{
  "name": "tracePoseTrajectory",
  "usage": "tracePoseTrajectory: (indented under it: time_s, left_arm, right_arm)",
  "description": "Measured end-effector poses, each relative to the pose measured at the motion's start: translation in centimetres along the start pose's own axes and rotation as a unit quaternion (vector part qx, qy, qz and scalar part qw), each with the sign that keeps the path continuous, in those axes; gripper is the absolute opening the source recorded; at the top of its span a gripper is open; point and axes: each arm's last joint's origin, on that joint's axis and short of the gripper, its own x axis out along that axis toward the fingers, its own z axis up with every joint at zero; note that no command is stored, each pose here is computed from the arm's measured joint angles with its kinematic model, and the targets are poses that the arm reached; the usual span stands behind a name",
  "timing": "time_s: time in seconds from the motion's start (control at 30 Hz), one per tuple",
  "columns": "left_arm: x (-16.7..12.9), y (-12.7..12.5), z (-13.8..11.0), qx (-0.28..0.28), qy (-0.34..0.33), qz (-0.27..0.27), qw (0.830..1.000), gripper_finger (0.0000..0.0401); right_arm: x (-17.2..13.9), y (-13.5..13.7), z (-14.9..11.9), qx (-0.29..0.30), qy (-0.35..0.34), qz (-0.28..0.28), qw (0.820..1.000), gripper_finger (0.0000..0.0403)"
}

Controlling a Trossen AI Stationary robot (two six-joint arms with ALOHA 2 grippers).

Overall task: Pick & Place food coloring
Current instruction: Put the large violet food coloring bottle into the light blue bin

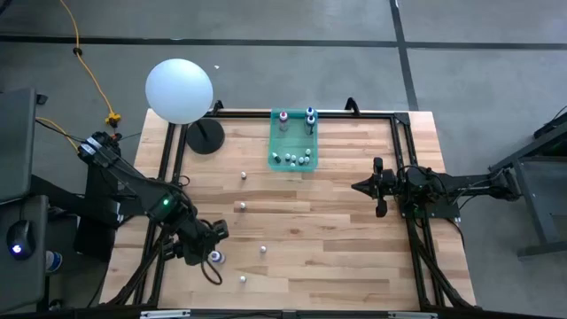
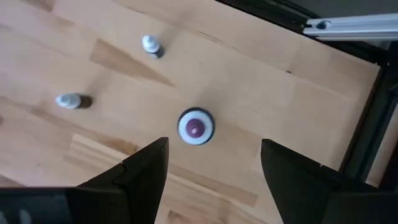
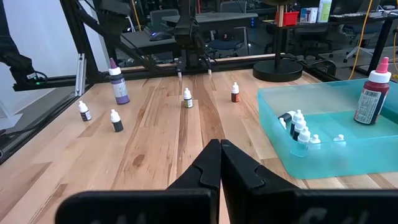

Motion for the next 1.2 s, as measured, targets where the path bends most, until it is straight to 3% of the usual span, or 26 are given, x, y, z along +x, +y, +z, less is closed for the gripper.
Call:
tracePoseTrajectory:
  time_s: [0.23,0.6,1.2]
  left_arm:
    - [1.5,-0.4,0.8,0.045,0.041,0.033,0.998,0.0248]
    - [3.9,0.0,1.6,0.078,0.06,0.02,0.995,0.0248]
    - [6.9,0.1,0.9,0.078,0.067,0.016,0.995,0.0248]
  right_arm:
    - [0.0,0.0,0.0,0.0,0.0,0.0,1.0,0.0]
    - [0.0,0.0,0.0,0.0,0.0,0.0,1.0,0.0]
    - [0.0,0.0,0.0,0.0,0.0,0.0,1.0,0.0]
